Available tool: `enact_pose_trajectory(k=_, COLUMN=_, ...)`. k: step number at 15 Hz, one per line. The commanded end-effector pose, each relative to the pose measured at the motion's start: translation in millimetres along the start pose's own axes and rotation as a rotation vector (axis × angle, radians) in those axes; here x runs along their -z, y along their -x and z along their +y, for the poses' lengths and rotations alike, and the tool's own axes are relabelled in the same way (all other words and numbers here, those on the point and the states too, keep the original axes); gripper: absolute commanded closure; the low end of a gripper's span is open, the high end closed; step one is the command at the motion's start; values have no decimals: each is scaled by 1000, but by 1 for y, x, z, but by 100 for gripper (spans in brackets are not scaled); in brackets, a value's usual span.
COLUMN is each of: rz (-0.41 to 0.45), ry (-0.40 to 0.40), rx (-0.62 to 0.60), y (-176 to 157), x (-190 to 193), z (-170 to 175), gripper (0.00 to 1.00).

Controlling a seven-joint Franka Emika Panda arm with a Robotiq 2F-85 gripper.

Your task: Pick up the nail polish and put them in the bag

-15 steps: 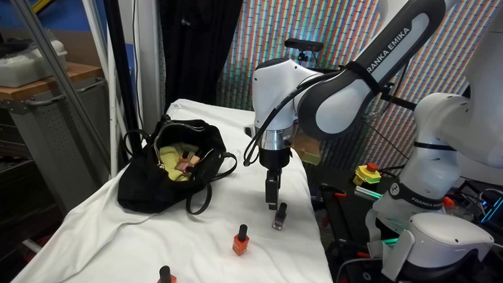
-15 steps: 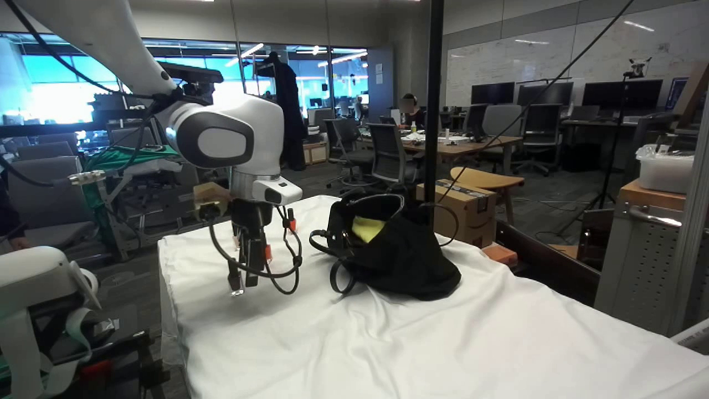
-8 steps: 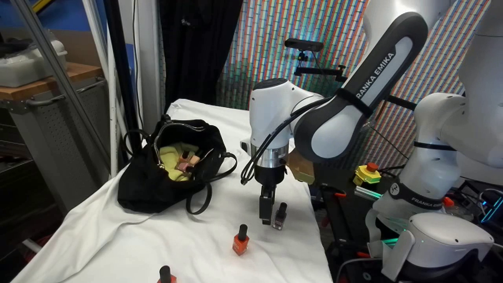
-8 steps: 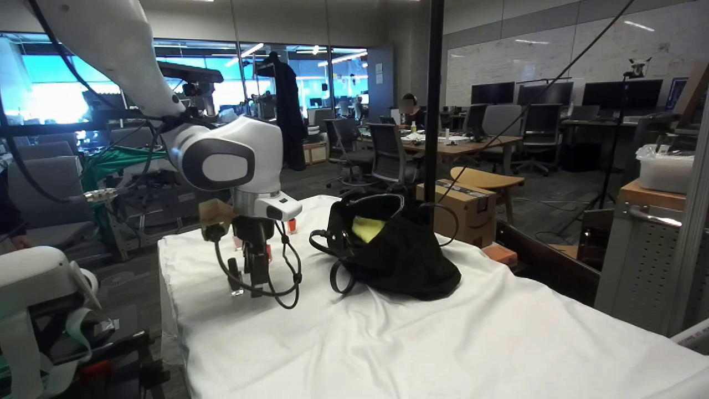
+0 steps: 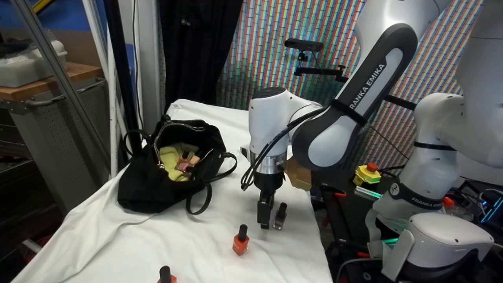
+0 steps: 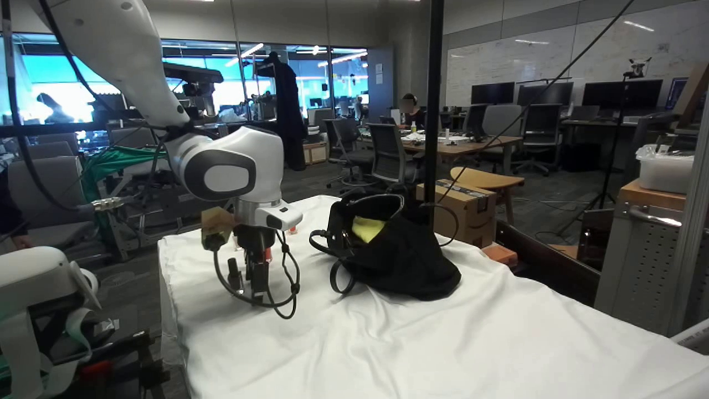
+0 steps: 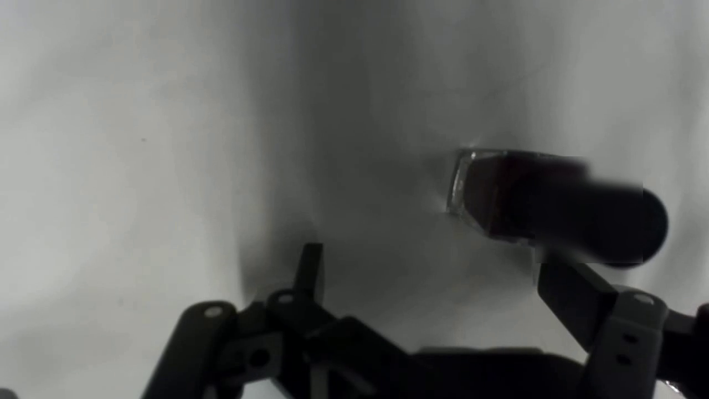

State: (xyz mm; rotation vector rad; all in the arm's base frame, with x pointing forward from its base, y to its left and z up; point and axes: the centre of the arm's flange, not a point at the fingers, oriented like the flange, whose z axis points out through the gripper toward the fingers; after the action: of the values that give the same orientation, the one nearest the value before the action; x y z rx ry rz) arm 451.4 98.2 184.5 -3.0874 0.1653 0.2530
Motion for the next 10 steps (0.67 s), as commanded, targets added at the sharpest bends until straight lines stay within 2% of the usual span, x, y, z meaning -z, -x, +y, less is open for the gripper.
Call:
enact_pose_trajectory(k=1, rz=37, ry=7, rx=-17, y=3, x=3, z=-4, gripper=0)
enact_pose_trajectory(k=10, rz=49, ry=42, rx=-45, y=19, x=11, z=-12, gripper=0)
